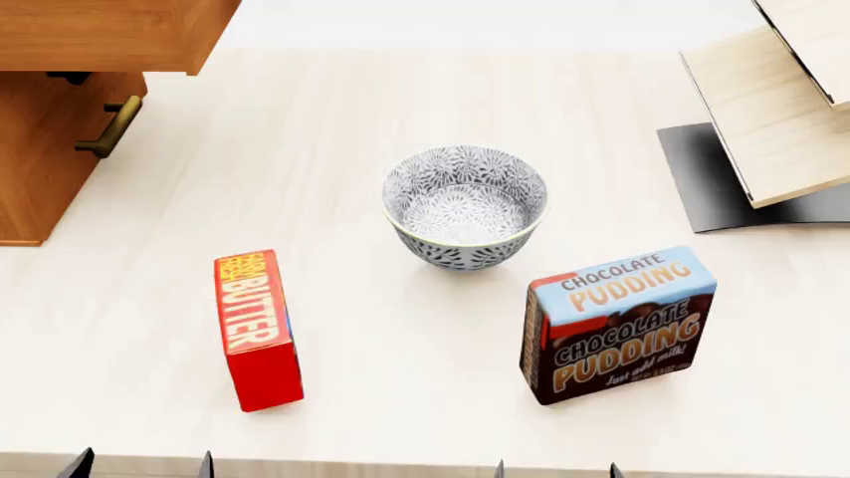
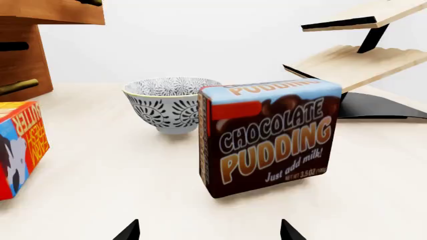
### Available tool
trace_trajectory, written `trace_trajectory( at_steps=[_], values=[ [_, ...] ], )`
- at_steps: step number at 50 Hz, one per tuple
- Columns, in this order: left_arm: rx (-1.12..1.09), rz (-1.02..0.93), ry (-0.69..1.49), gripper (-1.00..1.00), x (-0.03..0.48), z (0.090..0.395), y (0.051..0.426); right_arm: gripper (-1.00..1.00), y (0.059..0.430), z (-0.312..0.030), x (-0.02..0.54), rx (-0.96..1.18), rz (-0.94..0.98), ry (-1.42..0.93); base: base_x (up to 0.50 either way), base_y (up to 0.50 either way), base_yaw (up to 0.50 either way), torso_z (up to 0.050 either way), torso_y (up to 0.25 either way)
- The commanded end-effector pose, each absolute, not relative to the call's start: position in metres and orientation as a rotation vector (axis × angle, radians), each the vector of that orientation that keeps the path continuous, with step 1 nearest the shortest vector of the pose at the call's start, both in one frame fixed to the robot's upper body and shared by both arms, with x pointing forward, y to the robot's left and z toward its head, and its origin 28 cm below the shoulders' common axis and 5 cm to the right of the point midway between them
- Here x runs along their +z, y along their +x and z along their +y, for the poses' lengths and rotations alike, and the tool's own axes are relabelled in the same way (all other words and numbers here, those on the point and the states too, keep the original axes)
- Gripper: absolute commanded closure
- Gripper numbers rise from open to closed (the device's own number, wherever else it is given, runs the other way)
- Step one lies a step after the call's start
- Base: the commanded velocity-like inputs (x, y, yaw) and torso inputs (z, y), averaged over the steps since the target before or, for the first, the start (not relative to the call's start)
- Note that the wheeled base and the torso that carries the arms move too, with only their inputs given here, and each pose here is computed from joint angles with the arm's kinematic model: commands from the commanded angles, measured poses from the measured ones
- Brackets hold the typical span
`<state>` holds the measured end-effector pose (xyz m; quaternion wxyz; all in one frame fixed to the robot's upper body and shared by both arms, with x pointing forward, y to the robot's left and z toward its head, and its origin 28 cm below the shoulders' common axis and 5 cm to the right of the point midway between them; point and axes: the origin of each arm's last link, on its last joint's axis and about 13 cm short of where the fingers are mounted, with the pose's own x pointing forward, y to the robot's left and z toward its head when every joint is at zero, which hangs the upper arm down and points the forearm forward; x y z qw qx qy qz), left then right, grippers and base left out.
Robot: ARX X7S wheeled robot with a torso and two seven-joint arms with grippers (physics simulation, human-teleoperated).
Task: Close the top drawer of the cabinet.
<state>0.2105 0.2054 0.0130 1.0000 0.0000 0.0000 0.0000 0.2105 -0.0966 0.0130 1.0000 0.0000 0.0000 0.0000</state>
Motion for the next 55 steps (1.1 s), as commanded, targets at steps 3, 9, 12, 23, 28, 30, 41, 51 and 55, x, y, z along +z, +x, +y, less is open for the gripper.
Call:
trace_trajectory(
  at_steps=[3,9,12,23,28,30,41,51,55],
  values=[
    [-0.019,-0.009,-0.024,-1.0,0.0154,0.205,0.2032,-1.0,0.2075,-0.0959,0.0145,0.005,-0.023,-0.004,0.0,0.0,0.0,0.0,0.0],
    [-0.038,-0.002,-0.028,-1.0,0.0154,0.2046,0.203,-1.0,0.2054,-0.0958,0.0171,0.008,-0.061,0.021,0.0,0.0,0.0,0.0,0.0],
    [-0.021,0.006,-0.047,-1.0,0.0155,0.2058,0.2066,-1.0,0.2047,-0.0964,0.0182,0.006,-0.075,0.023,0.0,0.0,0.0,0.0,0.0],
    [-0.026,0.007,-0.057,-1.0,0.015,0.205,0.2081,-1.0,0.2033,-0.0964,0.0173,0.013,-0.069,0.017,0.0,0.0,0.0,0.035,0.0],
    [-0.025,-0.003,-0.052,-1.0,0.0157,0.2052,0.2081,-1.0,0.2037,-0.0961,0.0171,0.014,-0.067,0.016,0.0,0.0,0.0,0.05,0.0],
    [-0.024,-0.003,-0.052,-1.0,0.0154,0.2053,0.2083,-1.0,0.2042,-0.0961,0.0166,0.013,-0.061,0.017,0.0,0.0,0.0,0.05,0.0],
    [-0.016,-0.026,-0.046,-1.0,0.017,0.2059,0.2074,-1.0,0.2041,-0.0965,0.0166,0.005,-0.062,0.012,0.0,0.0,0.0,0.05,0.0],
    [0.002,-0.028,-0.042,-1.0,0.0171,0.2071,0.2077,-1.0,0.2047,-0.097,0.0173,-0.01,-0.068,0.014,0.0,0.0,0.0,0.04,0.0],
    [0.002,-0.03,-0.04,-1.0,0.0168,0.207,0.2079,-1.0,0.2054,-0.0968,0.0169,-0.01,-0.063,0.013,0.0,0.0,0.0,0.0,0.0]
  ],
)
